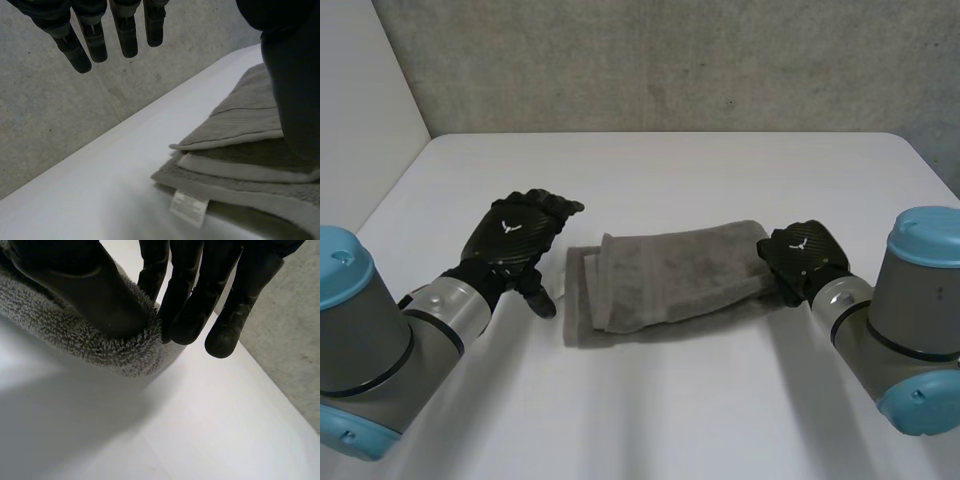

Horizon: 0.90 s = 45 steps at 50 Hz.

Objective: Fold the towel.

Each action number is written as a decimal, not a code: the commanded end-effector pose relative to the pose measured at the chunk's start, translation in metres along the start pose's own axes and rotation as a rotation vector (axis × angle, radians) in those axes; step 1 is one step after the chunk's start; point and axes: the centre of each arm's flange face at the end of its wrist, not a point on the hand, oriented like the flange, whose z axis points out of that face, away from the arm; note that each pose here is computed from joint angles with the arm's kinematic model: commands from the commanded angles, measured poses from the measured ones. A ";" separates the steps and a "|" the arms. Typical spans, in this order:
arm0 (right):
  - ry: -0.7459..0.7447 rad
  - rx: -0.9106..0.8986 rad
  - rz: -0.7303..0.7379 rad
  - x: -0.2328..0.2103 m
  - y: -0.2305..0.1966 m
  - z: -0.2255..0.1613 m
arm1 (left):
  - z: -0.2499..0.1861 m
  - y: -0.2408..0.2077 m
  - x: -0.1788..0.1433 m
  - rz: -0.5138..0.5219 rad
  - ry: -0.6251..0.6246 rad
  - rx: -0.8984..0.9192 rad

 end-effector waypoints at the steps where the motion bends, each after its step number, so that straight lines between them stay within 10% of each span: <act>1: -0.049 -0.124 -0.179 0.001 0.010 -0.014 | -0.001 -0.005 -0.004 0.004 -0.013 0.016; 14: -0.008 0.174 -0.244 -0.013 -0.064 -0.014 | 0.001 -0.013 -0.007 0.006 -0.031 0.041; 29: -0.489 0.486 -0.290 -0.157 -0.094 -0.035 | 0.001 -0.035 -0.031 -0.129 -0.233 0.122; 45: -0.412 0.476 -0.038 -0.098 -0.122 -0.048 | 0.008 -0.046 -0.021 -0.142 -0.202 0.169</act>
